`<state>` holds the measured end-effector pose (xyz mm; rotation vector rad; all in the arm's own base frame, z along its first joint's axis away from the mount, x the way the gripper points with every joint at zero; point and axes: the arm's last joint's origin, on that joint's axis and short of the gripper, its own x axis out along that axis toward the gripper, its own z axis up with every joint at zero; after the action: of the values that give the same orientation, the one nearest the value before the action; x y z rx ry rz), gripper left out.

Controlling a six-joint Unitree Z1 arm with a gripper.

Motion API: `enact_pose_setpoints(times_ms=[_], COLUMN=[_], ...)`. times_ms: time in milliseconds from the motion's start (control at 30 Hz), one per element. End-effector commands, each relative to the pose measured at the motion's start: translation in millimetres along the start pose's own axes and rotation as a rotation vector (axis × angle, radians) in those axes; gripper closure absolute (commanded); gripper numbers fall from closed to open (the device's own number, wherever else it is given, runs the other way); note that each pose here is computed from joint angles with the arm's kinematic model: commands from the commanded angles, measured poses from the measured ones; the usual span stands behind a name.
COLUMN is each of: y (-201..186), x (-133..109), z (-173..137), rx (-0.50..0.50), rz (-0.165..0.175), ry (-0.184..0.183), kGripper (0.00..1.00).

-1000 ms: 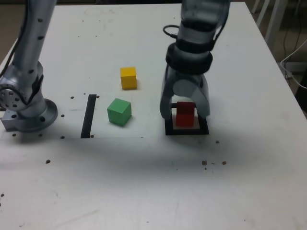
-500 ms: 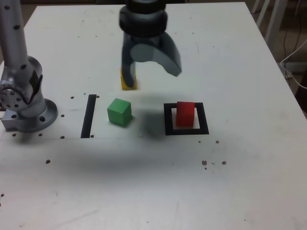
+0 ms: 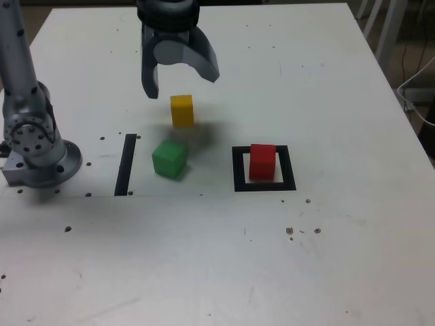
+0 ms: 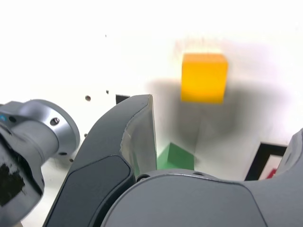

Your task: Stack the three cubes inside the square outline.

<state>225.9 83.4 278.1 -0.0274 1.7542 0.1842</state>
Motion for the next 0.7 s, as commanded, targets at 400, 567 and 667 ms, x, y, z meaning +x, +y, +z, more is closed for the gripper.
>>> enact_pose_setpoints(times_ms=[400, 567, 667], y=[16, 17, 18], x=[40, 54, 62], z=[10, 21, 29], rx=[0.004, 0.015, 0.019], rz=[-0.037, -0.053, -0.065], ry=[0.052, 0.066, 0.078], kGripper=[0.02, 0.03, 0.04])
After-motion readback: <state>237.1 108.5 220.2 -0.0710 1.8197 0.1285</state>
